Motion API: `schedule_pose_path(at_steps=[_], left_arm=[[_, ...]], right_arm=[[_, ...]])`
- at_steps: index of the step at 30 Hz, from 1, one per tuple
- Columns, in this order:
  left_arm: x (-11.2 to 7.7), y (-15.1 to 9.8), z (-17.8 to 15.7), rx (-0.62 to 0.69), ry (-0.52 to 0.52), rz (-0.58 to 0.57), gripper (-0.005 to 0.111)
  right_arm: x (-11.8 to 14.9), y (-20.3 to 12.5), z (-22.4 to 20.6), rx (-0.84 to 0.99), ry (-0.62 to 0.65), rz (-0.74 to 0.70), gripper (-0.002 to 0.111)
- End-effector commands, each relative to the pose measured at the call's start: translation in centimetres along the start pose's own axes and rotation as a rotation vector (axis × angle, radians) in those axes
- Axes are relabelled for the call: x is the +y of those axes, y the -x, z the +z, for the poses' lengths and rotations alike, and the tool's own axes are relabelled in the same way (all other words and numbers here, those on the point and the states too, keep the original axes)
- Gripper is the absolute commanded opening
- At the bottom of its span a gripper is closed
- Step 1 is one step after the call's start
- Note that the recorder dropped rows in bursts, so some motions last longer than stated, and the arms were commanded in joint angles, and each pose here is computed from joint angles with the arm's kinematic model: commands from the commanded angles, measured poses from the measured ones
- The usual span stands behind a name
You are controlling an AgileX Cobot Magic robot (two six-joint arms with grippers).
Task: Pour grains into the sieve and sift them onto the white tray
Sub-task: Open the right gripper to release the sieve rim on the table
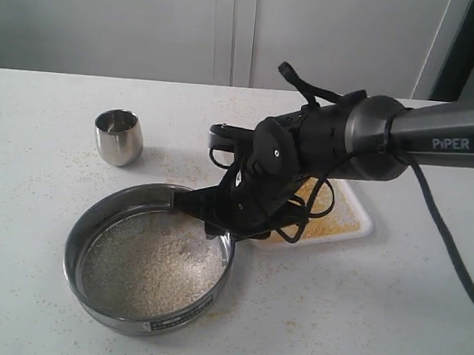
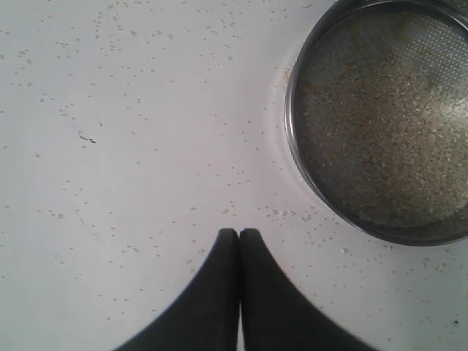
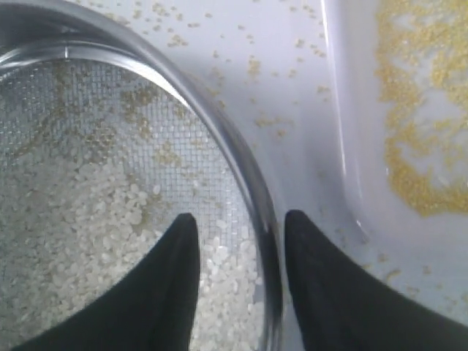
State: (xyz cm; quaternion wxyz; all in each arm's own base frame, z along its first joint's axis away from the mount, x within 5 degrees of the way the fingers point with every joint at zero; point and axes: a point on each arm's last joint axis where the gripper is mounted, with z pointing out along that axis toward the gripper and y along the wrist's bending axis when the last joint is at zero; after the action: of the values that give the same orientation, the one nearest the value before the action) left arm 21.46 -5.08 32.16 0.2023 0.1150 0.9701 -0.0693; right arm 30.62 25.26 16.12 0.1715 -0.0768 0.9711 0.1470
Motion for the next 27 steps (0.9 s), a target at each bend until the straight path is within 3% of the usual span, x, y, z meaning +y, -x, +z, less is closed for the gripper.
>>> schedule_pose_path(at_steps=[1, 17, 20, 24, 27], left_arm=[[0.0, -0.3, -0.1, 0.006, 0.000, -0.002, 0.000], [0.0, -0.3, -0.1, 0.006, 0.000, -0.002, 0.000], [0.0, -0.3, -0.1, 0.006, 0.000, -0.002, 0.000], [0.0, -0.3, -0.1, 0.006, 0.000, -0.002, 0.000], [0.0, -0.3, -0.1, 0.006, 0.000, -0.002, 0.000]], right_arm=[[0.3, 0.3, -2.1, -0.013, 0.011, 0.002, 0.037], [0.7, 0.2, -7.9, -0.020, 0.029, -0.007, 0.035], [0.6, 0.0, -8.6, -0.002, 0.022, -0.011, 0.025], [0.6, -0.2, -8.9, 0.011, 0.017, -0.011, 0.000], [0.4, -0.3, -9.0, 0.024, 0.009, -0.067, 0.000]])
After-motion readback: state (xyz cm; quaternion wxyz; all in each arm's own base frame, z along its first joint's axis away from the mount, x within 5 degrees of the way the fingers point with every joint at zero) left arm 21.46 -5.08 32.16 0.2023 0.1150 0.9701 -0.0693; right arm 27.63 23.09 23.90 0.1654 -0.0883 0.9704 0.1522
